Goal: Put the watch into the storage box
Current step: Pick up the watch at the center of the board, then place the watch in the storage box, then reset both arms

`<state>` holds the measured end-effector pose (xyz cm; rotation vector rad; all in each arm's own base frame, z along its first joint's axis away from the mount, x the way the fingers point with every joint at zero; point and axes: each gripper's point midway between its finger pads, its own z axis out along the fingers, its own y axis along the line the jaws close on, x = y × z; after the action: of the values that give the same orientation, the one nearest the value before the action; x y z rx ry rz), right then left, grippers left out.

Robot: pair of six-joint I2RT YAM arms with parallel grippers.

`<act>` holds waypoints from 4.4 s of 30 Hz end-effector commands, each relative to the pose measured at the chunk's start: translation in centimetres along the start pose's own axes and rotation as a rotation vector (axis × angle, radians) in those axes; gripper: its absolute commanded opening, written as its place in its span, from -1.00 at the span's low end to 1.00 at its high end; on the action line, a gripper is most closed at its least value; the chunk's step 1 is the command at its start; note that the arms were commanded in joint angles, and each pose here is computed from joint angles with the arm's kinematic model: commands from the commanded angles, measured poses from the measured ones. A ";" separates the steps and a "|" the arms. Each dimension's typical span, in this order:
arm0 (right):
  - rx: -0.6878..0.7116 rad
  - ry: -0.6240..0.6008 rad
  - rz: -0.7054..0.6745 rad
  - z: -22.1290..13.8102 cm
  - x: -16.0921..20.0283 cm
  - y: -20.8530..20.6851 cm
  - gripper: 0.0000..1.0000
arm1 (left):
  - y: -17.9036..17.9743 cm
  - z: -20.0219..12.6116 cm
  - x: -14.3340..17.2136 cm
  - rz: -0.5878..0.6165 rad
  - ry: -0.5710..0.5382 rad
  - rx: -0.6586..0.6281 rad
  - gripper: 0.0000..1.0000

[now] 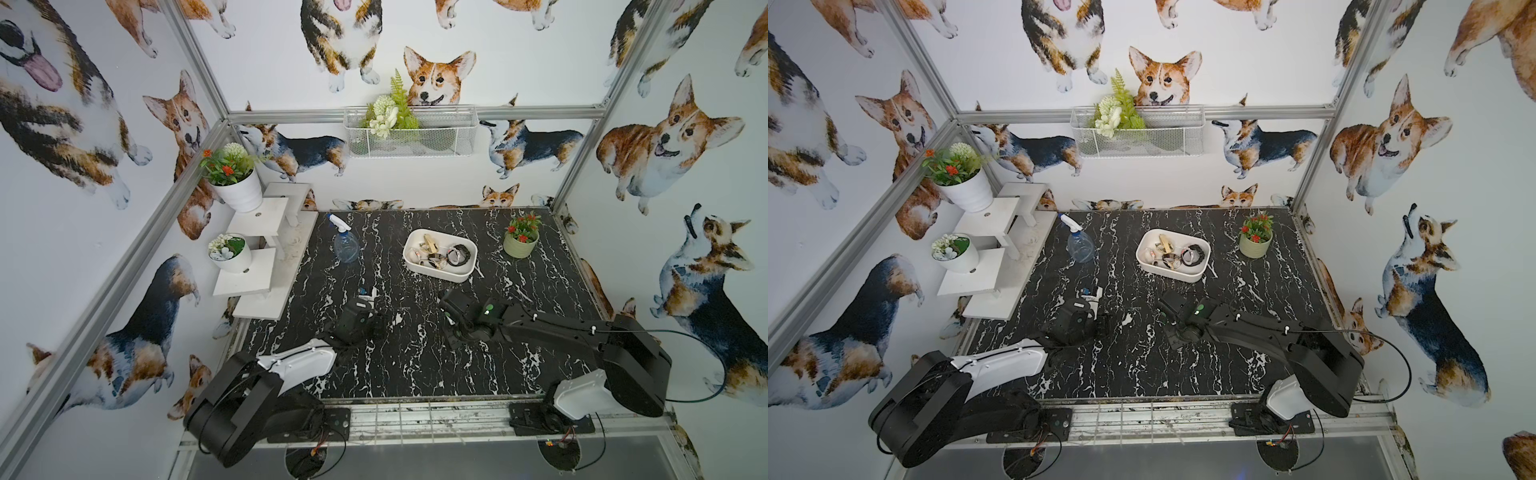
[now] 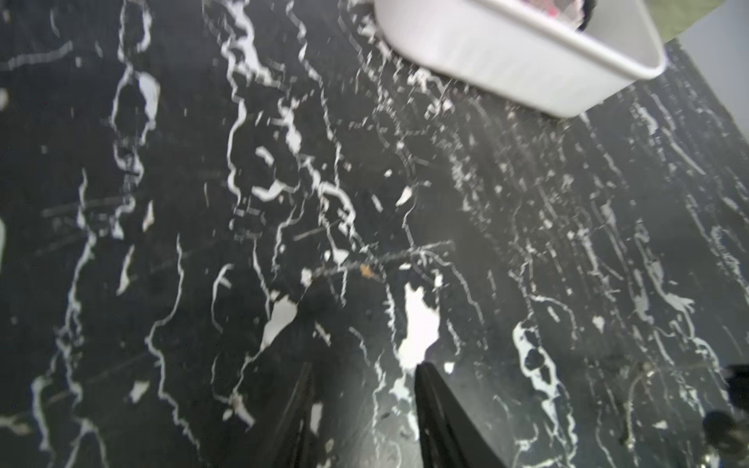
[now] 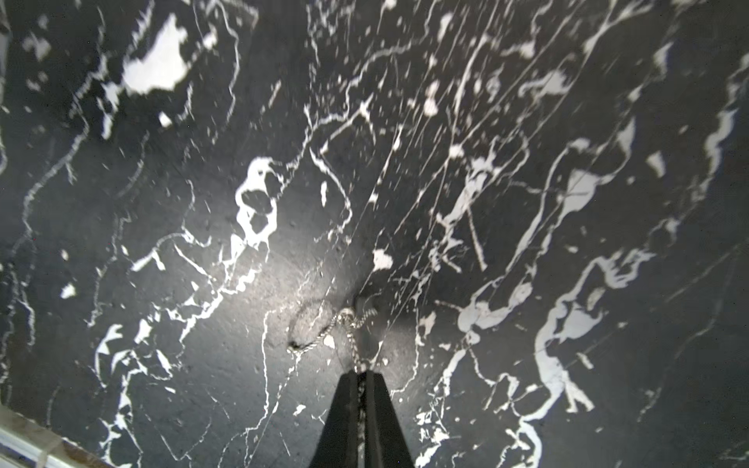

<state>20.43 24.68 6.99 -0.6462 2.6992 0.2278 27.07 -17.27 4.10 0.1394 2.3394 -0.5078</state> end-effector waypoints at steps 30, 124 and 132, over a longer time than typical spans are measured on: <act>0.039 -0.246 -0.064 -1.1 -25.7 -6.2 -1.00 | 0.5 -0.5 -1.1 0.015 -0.052 -0.036 0.00; 0.586 -0.872 0.382 -10.4 -5.4 -28.0 0.99 | 20.1 -5.6 -14.2 0.012 -0.530 -0.566 1.00; 0.535 -0.861 0.386 -6.8 -4.4 -29.6 0.99 | 20.2 -4.6 -13.1 0.031 -0.564 -0.533 1.00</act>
<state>34.66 -2.20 11.80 0.2004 1.9685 -0.1614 37.40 4.00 6.75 -0.2210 1.9583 0.1330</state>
